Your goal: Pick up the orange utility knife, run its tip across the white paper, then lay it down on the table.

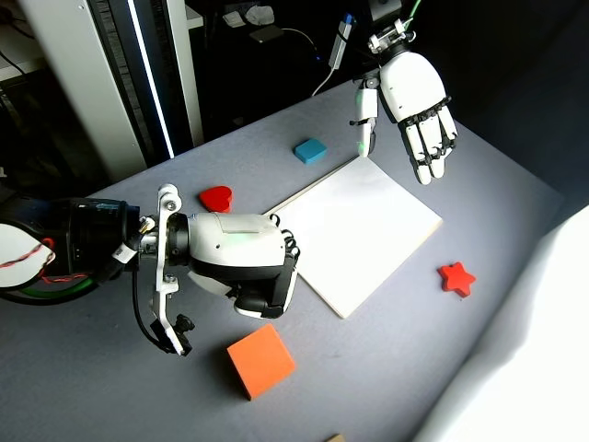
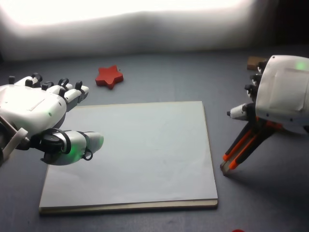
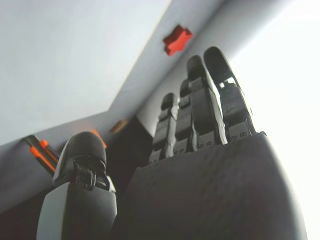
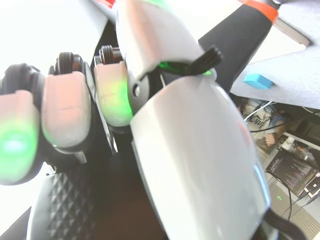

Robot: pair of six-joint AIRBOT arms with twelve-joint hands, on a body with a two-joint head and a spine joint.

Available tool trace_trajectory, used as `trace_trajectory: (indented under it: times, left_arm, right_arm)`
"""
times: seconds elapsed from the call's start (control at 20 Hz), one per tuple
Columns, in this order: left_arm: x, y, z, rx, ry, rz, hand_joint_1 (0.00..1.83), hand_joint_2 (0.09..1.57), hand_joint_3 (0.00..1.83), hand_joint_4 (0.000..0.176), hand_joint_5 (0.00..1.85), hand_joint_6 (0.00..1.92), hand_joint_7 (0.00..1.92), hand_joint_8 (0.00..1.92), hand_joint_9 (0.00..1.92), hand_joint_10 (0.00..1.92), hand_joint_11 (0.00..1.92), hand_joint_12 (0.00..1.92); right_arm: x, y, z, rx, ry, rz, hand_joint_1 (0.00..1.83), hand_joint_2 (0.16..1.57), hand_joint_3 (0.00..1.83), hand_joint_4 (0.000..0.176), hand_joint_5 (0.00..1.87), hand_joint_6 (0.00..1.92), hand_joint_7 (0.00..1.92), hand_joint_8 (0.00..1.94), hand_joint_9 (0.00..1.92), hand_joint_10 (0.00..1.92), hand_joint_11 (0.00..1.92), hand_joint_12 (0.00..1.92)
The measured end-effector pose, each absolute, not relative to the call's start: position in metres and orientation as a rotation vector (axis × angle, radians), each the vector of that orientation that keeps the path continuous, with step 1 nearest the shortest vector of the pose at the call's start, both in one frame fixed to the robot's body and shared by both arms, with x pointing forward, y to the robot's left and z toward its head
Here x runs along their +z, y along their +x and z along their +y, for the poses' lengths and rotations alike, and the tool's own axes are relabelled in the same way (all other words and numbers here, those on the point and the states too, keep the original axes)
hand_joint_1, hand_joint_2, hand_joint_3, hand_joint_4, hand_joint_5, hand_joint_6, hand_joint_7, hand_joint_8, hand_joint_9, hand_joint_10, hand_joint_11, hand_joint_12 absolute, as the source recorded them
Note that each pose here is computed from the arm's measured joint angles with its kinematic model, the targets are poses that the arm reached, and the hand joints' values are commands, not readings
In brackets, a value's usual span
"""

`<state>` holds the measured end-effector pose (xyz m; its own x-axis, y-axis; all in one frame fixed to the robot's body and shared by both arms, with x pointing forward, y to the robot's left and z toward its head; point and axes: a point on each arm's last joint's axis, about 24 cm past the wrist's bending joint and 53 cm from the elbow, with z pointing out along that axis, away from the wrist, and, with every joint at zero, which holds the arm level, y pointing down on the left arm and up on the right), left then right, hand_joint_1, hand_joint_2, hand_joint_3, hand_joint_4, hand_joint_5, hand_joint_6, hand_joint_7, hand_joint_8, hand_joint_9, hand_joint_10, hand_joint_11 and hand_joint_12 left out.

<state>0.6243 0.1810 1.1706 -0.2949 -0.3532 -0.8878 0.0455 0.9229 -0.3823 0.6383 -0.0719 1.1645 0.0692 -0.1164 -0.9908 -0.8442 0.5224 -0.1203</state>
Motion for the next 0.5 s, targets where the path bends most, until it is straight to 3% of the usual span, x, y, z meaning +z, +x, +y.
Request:
trace_trajectory:
  times: [0.25,0.35,0.4,0.5]
  left_arm:
    - [1.170,0.624,0.181,-0.397,-0.229,1.835,0.01,1.31,0.00,0.055,0.05,0.00,0.11,0.00,0.27,0.00,0.00,0.98]
    - [1.170,0.624,0.181,-0.397,-0.229,1.834,0.05,1.30,0.00,0.052,0.06,0.01,0.11,0.00,0.28,0.00,0.00,1.01]
    - [1.170,0.624,0.181,-0.397,-0.229,1.835,0.04,1.31,0.00,0.052,0.05,0.00,0.09,0.00,0.26,0.00,0.00,0.98]
    - [1.170,0.624,0.181,-0.397,-0.229,1.834,0.03,1.30,0.00,0.056,0.05,0.00,0.11,0.00,0.27,0.00,0.00,1.01]
  right_arm:
    - [1.142,0.632,-0.075,0.651,-0.938,1.445,0.44,1.57,0.04,0.176,1.28,1.92,1.46,1.94,1.56,1.92,1.64,1.92]
    - [1.134,0.630,-0.073,0.645,-0.955,1.459,1.46,1.25,0.00,0.176,1.16,1.92,1.34,1.94,1.45,1.92,1.51,1.92]
    - [1.130,0.629,-0.073,0.645,-0.957,1.464,1.71,1.20,0.00,0.176,1.12,1.92,1.22,1.94,1.33,1.92,1.39,1.92]
    - [1.126,0.627,-0.069,0.645,-0.969,1.463,1.79,1.15,0.00,0.175,1.14,1.92,1.12,1.94,1.21,1.92,1.26,1.92]
